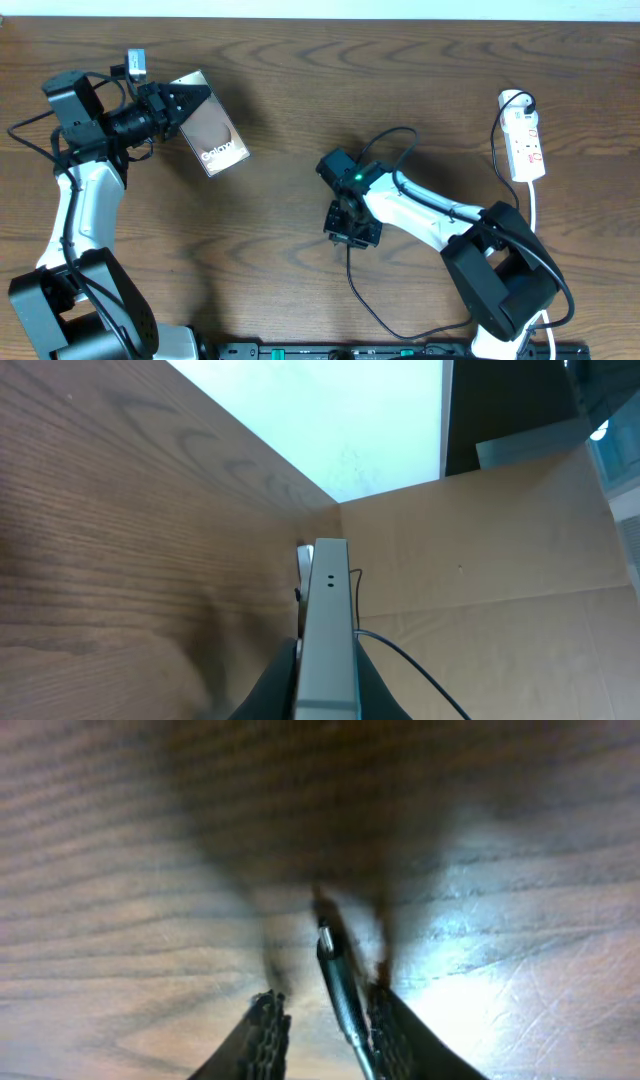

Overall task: Plug charger to phone and switch on socket
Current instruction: 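Lower the right gripper to the table and grasp the black cable's plug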

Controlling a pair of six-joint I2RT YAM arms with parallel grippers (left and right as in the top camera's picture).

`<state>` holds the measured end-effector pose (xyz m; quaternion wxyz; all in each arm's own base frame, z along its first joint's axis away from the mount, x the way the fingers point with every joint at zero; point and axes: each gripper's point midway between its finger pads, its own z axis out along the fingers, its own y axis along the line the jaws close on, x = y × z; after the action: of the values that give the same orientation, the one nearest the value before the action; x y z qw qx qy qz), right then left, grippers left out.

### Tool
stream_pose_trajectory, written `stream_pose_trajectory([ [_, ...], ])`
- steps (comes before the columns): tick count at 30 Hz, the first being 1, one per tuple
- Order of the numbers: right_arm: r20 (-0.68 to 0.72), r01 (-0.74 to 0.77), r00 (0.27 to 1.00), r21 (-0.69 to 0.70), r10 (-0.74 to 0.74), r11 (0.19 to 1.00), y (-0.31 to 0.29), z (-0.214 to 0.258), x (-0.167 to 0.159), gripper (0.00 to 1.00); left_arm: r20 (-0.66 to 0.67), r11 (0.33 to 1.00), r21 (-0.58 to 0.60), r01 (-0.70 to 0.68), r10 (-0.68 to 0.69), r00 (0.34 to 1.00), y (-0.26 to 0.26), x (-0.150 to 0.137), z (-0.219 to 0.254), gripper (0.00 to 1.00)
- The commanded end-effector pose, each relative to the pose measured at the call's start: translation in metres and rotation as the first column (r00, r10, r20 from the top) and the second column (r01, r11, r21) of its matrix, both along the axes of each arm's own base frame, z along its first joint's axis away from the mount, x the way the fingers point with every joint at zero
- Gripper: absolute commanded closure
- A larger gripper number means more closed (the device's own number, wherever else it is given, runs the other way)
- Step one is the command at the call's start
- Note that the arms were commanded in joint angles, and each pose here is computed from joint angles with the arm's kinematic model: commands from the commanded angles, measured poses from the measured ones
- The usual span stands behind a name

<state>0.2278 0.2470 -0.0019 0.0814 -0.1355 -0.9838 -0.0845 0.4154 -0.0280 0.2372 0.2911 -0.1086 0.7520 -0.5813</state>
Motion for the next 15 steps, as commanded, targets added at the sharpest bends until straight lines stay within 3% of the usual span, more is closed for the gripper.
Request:
stream_pose_trajectory([
  [1, 0.001, -0.006, 1.000, -0.062, 0.006, 0.998, -0.013, -0.018, 0.004, 0.85, 0.048, 1.000, 0.003, 0.028, -0.028, 0.998, -0.002, -0.005, 0.013, 0.93],
  [6, 0.002, -0.009, 1.000, -0.061, 0.010, 0.998, -0.013, -0.018, 0.004, 0.98, 0.048, 1.000, 0.003, 0.028, -0.028, 0.998, -0.002, -0.005, 0.013, 0.92],
  [12, 0.005, -0.065, 0.998, 0.002, 0.065, 0.998, -0.003, -0.016, 0.004, 0.99, 0.048, 1.000, 0.003, 0.028, -0.028, 0.998, -0.002, -0.005, 0.013, 0.93],
  [13, 0.009, -0.097, 0.995, 0.054, 0.096, 0.994, 0.005, -0.014, 0.005, 0.99, 0.048, 1.000, 0.003, 0.028, -0.028, 0.998, -0.002, -0.005, 0.013, 0.93],
  [15, 0.075, -0.236, 0.972, 0.291, 0.224, 0.927, 0.043, 0.000, 0.012, 0.99, 0.048, 1.000, 0.003, 0.028, -0.028, 0.998, -0.002, -0.005, 0.013, 0.93],
])
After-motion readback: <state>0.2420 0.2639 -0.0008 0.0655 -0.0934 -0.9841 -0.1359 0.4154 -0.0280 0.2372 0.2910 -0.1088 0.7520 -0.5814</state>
